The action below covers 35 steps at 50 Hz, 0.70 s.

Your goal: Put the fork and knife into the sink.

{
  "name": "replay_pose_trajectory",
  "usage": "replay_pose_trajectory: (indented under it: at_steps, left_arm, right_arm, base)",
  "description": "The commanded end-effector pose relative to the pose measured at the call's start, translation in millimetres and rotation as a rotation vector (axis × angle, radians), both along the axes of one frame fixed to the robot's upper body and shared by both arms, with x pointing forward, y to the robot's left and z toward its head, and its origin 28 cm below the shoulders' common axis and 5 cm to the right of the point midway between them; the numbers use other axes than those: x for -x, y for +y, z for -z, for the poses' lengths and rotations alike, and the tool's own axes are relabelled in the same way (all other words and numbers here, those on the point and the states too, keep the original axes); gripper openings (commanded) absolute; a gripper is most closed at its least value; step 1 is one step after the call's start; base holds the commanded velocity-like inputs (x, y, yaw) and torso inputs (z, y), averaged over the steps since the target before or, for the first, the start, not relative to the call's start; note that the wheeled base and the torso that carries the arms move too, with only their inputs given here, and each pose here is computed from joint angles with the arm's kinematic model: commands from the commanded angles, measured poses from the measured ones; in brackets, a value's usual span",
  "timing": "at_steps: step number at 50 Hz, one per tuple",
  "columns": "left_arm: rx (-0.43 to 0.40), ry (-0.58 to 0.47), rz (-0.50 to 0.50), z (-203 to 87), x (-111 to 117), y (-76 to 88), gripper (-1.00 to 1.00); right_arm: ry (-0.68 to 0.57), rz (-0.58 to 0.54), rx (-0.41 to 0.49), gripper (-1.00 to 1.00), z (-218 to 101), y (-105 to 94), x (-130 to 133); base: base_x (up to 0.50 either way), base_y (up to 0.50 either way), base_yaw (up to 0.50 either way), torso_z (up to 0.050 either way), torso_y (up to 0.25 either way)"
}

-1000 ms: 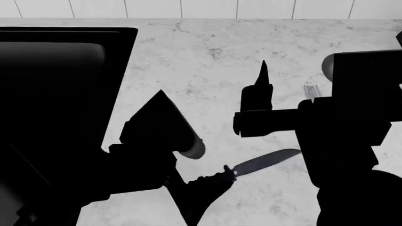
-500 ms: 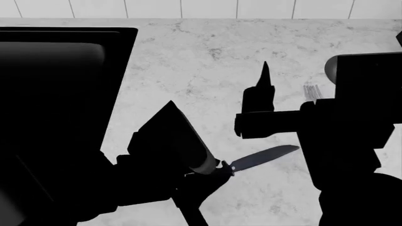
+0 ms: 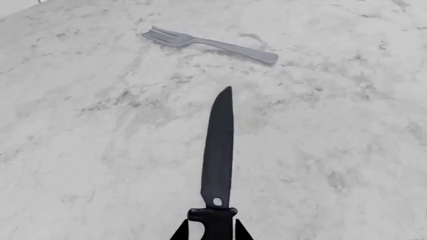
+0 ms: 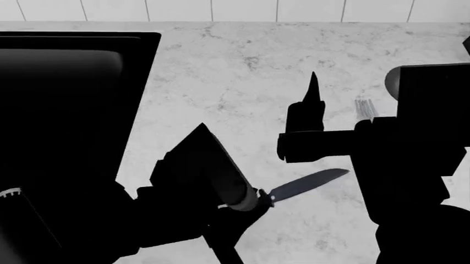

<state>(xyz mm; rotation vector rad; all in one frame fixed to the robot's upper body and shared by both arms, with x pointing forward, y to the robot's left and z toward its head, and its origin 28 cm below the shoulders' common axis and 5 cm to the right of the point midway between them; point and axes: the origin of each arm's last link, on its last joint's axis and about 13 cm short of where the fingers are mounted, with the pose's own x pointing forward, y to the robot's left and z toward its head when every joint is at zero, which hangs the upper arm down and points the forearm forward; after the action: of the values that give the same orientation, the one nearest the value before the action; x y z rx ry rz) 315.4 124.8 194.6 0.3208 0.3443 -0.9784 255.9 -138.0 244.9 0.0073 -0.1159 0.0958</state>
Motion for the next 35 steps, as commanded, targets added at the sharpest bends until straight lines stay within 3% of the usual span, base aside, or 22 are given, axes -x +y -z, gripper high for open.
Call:
replay_pose_trajectory:
  at_steps: [1, 19, 31, 35]
  left_arm:
    - [-0.118, 0.169, 0.087, 29, 24, 1.1, -1.00]
    - [-0.089, 0.046, -0.105, -17, 36, 36.8, -1.00]
    - [0.017, -0.100, -0.282, -63, 51, 74.3, -1.00]
    - [0.013, -0.125, -0.349, -75, 53, 84.3, -1.00]
  right_arm:
    - [-0.011, -0.006, -0.018, 1.00, 0, -2.3, 1]
    - [-0.009, -0.008, -0.017, 1.00, -1, -1.6, -1]
    - [-0.005, -0.007, -0.016, 1.00, 1, -2.1, -4]
    - [-0.005, -0.010, -0.017, 1.00, 1, -1.6, -4]
  base:
    - [0.00, 0.00, 0.00, -0.011, 0.000]
    - [0.00, 0.00, 0.00, -0.001, -0.002]
    - [0.00, 0.00, 0.00, 0.000, 0.000]
    - [0.00, 0.00, 0.00, 0.000, 0.000]
